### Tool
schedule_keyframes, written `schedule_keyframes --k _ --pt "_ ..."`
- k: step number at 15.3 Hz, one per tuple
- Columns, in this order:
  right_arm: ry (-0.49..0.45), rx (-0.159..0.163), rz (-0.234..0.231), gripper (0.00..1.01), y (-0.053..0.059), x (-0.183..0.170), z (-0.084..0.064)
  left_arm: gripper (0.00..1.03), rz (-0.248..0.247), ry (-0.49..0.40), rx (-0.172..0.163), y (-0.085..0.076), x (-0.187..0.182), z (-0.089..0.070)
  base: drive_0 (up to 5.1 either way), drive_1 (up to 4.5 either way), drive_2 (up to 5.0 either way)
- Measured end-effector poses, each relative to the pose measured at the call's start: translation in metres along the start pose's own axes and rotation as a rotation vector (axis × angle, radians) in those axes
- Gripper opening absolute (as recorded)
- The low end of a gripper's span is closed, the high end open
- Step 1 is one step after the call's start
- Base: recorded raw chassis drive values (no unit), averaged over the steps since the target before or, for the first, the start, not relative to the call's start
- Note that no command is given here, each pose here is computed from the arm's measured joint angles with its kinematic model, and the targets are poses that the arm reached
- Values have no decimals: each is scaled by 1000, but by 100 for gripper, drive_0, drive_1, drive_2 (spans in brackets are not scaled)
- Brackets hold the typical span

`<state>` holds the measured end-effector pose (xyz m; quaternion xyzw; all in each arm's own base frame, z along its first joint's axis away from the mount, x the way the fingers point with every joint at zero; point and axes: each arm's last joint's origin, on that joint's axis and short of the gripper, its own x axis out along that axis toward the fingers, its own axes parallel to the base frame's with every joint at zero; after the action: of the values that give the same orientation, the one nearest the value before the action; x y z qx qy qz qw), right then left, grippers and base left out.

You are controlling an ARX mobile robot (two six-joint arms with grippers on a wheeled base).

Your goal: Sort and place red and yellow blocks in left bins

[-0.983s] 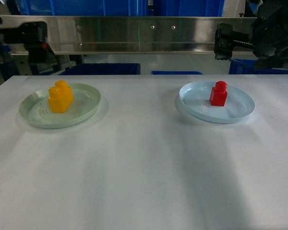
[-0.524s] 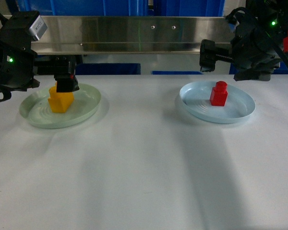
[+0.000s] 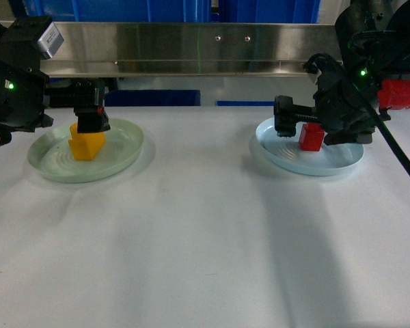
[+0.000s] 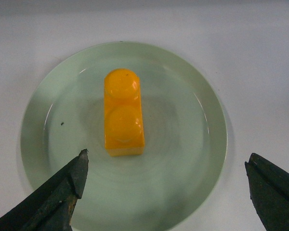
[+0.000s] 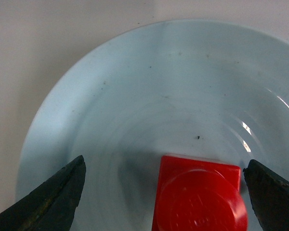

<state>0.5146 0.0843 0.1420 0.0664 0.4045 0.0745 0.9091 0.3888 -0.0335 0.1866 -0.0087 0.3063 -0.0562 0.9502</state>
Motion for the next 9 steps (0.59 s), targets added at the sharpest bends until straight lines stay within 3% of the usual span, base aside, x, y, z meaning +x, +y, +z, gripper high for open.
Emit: schedule_keyframes --k 3,4,6,9 --pt "-20 -7 3 98 5 3 7 98 -7 0 -6 -2 -1 1 0 0 0" --pt "-20 -11 4 92 8 6 8 98 -12 -1 -6 -4 -2 1 0 0 0" --pt "-4 -11 2 68 8 10 5 98 -20 1 -4 -8 -2 1 0 0 0" --pt "-6 -9 -2 41 6 11 4 98 -22 3 -4 -8 -2 1 0 0 0"
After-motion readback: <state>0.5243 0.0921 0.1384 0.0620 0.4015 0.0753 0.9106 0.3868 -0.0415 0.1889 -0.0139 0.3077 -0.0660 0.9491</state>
